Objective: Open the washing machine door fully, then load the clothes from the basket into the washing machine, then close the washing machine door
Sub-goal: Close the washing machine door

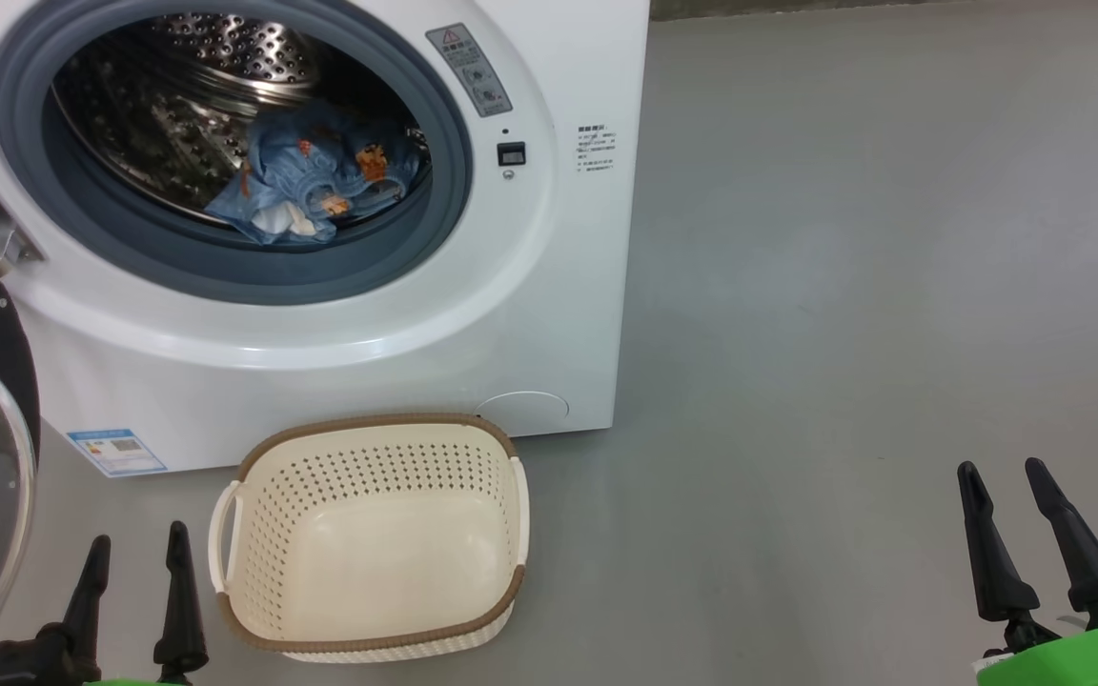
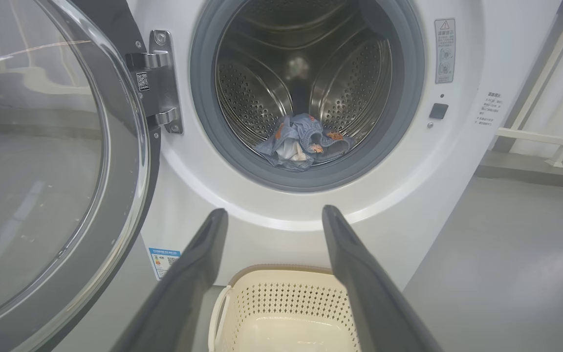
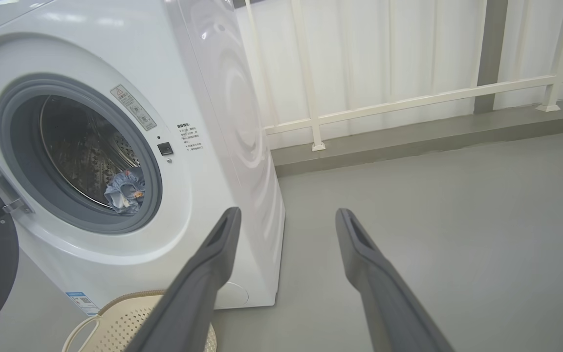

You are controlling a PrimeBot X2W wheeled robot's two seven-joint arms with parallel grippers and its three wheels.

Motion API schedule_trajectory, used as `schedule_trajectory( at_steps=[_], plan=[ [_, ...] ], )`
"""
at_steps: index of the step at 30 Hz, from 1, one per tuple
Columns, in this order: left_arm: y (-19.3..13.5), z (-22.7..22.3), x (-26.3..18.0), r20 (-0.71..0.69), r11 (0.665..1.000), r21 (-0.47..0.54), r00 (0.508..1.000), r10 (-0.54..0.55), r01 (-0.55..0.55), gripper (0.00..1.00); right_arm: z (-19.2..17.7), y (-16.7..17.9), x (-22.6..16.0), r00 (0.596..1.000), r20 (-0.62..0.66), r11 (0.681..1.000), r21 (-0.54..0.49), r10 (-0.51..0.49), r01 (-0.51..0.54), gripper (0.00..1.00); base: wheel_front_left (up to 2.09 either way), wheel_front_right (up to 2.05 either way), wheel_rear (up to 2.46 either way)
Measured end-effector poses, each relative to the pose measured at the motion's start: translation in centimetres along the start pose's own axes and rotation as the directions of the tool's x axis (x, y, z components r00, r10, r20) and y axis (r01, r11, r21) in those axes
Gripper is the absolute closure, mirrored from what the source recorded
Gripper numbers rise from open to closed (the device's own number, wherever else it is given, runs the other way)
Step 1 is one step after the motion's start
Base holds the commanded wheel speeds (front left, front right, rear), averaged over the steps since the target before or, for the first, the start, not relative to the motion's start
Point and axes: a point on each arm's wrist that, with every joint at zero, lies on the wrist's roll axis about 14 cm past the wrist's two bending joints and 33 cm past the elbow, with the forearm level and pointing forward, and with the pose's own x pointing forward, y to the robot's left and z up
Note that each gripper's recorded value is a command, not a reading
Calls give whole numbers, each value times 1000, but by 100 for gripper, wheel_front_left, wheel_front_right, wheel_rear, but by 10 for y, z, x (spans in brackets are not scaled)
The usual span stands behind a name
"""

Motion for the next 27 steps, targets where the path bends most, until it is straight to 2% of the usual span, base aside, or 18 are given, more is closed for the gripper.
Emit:
schedule_trajectory(
  at_steps=[8,15,22,27],
  plan=[
    [10,6,-6,18,1000,-2,999,31,-31,0,-7,15,8,999,-17,999,8,48,-48,0,0,0,0],
    [32,14,-18,44,995,-13,994,103,-102,0,-13,46,27,989,-29,989,22,145,-144,0,0,0,0],
    [57,21,-41,72,980,-35,977,198,-196,0,-25,87,43,961,-55,962,41,271,-269,0,0,0,0],
    [81,21,-67,76,959,-44,956,284,-281,0,-35,118,48,929,-81,932,56,362,-358,0,0,0,0]
  ],
)
